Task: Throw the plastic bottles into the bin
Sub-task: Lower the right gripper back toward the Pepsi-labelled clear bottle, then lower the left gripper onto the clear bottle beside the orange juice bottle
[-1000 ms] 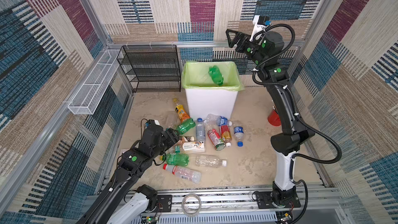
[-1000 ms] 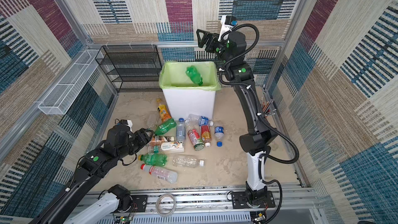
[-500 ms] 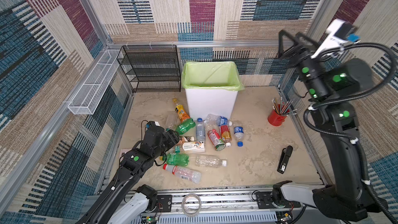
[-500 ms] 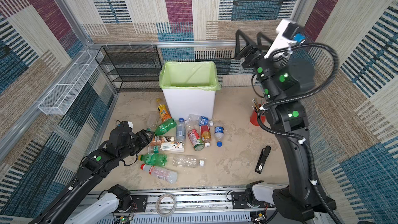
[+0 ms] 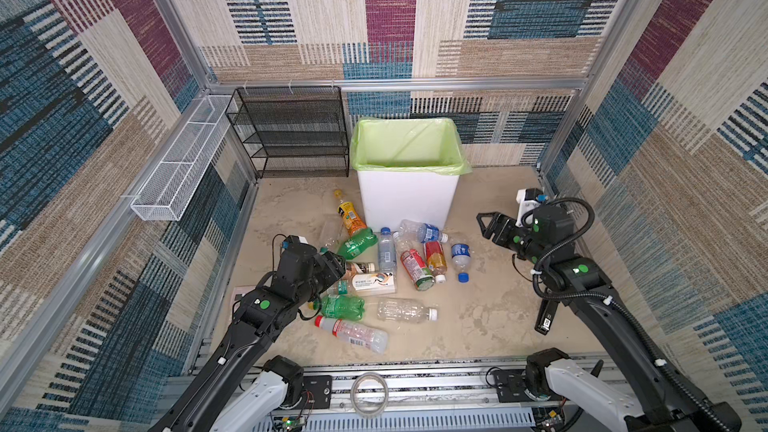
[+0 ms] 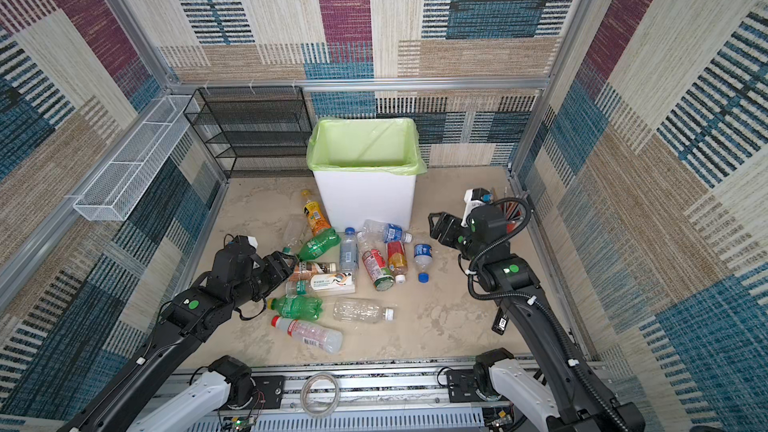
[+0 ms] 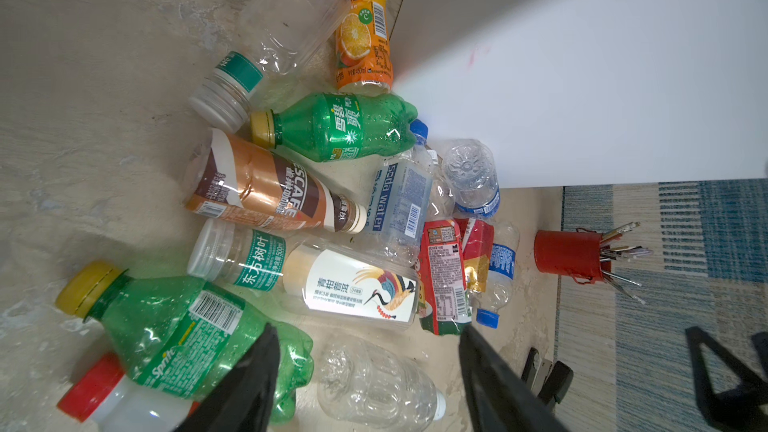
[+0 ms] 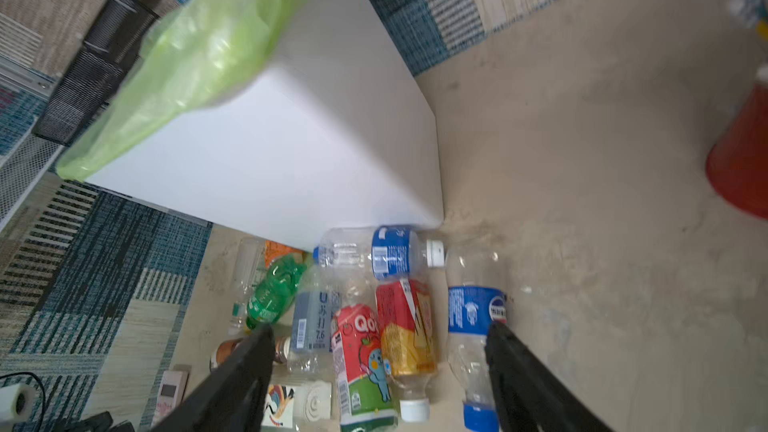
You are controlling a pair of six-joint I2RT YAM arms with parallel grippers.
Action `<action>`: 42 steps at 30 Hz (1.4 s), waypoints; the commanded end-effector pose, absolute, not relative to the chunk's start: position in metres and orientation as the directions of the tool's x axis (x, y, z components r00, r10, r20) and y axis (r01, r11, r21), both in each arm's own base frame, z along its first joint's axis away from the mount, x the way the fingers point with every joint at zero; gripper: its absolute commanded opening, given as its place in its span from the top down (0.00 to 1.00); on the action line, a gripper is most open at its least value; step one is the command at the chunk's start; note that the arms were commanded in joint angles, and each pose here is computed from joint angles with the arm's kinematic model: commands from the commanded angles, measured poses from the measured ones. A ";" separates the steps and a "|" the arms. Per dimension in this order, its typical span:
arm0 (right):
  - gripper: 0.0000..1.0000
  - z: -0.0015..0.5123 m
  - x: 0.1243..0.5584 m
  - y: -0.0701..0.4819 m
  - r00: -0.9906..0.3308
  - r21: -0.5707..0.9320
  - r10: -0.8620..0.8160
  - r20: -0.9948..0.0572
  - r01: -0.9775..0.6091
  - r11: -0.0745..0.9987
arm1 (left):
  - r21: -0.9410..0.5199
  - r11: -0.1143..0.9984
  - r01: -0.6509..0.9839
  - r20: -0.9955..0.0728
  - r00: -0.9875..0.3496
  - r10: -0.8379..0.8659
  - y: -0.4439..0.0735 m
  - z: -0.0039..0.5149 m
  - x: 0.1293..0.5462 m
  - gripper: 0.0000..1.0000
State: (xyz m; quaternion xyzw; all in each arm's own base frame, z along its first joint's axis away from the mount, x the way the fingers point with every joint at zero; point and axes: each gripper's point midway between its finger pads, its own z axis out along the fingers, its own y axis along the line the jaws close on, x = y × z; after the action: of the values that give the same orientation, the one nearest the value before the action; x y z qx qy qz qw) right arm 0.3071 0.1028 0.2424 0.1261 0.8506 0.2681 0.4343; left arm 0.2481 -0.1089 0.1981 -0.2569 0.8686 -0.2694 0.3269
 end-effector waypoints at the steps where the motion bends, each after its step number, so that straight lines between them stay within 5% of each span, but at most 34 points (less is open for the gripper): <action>1: 0.21 0.198 0.288 0.107 -0.668 0.637 0.515 -0.537 0.079 0.767 | -0.636 0.730 -0.248 -0.421 -0.682 -0.598 -0.112 0.201 0.245 0.30; 8: 0.23 0.135 0.254 0.102 -0.748 0.617 0.551 -0.370 0.246 0.748 | -0.616 0.755 -0.224 -0.429 -0.708 -0.560 -0.107 0.200 0.234 0.30; 15: 0.24 0.134 0.249 0.104 -0.758 0.622 0.541 -0.364 0.235 0.747 | -0.606 0.740 -0.293 -0.362 -0.726 -0.584 -0.105 0.184 0.225 0.31; 20: 0.24 0.132 0.242 0.118 -0.809 0.645 0.476 -0.344 0.165 0.746 | -0.586 0.640 -0.497 -0.257 -0.635 -0.728 -0.086 0.165 0.213 0.32; 34: 0.24 0.139 0.237 0.123 -0.808 0.599 0.322 -0.494 -0.048 0.799 | -0.498 0.357 -0.791 -0.086 -0.364 -0.927 -0.055 0.146 0.174 0.43; 42: 0.24 0.145 0.247 0.119 -0.781 0.589 0.341 -0.523 -0.043 0.807 | -0.536 0.335 -0.775 -0.068 -0.356 -0.932 -0.057 0.147 0.209 0.40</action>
State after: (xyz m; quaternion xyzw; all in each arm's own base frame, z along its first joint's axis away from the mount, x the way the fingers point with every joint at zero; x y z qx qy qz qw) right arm 0.2364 0.1204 0.1333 0.0888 0.9037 0.3028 0.2895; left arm 0.1890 -0.0540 0.1381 -0.5476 0.7976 -0.1865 0.1708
